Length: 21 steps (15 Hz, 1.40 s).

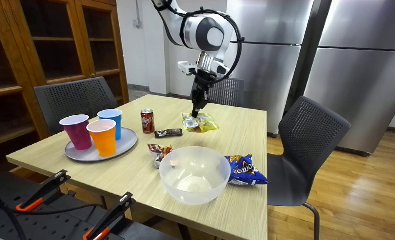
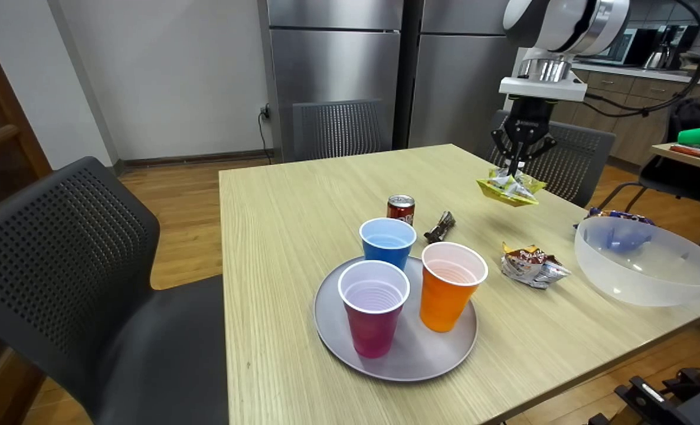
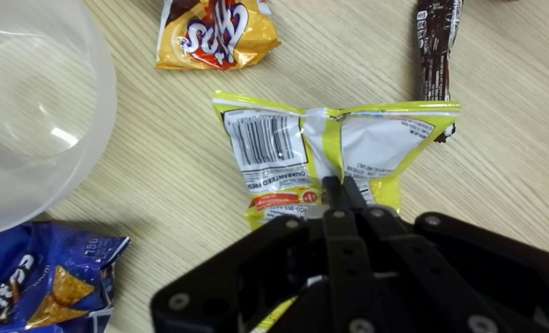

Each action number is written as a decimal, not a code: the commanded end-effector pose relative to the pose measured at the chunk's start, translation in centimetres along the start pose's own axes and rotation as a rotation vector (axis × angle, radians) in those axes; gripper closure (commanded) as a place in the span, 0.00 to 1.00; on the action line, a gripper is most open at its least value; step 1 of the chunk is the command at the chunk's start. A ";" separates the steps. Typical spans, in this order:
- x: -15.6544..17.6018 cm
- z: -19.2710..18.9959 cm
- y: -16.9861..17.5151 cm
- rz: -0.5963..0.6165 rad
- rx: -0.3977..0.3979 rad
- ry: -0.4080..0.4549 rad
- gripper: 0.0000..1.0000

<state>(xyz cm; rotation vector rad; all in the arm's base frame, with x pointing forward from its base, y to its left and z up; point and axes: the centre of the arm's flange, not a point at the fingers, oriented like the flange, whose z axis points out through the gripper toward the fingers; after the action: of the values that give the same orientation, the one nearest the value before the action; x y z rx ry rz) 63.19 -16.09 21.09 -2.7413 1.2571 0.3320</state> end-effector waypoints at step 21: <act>-10.7 -1.9 13.6 0.093 0.017 0.113 1.00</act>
<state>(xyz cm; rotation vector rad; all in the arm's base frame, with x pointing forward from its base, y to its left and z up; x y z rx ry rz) 48.86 -17.77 24.05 -2.7279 1.3853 0.2130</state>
